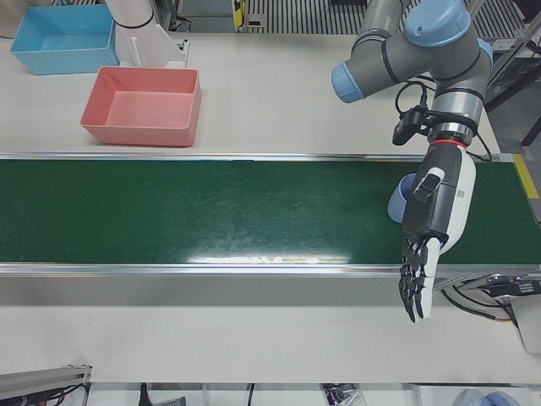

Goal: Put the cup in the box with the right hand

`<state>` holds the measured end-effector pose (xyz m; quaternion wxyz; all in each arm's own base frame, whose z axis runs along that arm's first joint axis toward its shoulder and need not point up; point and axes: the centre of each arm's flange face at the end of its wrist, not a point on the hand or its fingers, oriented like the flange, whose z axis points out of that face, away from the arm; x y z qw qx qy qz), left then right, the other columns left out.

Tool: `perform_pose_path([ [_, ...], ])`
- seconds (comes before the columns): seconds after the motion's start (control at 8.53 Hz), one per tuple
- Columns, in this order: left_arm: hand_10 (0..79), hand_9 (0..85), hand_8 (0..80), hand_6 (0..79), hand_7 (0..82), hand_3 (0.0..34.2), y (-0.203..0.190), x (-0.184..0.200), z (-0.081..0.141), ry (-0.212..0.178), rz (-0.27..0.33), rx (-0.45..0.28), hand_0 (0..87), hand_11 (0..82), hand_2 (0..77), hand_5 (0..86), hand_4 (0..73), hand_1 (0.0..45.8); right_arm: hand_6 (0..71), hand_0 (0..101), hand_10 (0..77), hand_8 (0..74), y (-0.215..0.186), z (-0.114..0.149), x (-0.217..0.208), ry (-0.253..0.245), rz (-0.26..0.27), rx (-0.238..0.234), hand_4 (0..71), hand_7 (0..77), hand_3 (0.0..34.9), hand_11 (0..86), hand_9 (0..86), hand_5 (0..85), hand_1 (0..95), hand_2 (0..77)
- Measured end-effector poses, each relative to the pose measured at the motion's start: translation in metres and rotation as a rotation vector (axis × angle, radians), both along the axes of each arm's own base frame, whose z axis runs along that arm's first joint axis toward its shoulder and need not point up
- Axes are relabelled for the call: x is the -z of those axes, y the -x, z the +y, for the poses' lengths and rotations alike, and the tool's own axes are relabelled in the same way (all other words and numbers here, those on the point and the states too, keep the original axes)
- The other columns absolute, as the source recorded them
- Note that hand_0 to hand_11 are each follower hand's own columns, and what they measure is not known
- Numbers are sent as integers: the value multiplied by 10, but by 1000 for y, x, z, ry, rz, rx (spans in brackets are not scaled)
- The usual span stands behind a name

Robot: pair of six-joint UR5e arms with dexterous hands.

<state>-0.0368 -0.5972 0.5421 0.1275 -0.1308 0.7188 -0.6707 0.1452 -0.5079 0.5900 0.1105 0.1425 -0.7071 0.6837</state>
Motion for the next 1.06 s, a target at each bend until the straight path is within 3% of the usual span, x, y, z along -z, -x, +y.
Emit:
perform_pose_path([
  [1.06, 0, 0, 0, 0, 0, 0, 0, 0, 0, 1, 0, 0, 0, 0, 5, 0, 0, 5, 5, 496, 0, 5, 0, 2, -7, 10, 1, 1, 0, 11, 109, 11, 5, 60, 245, 218],
])
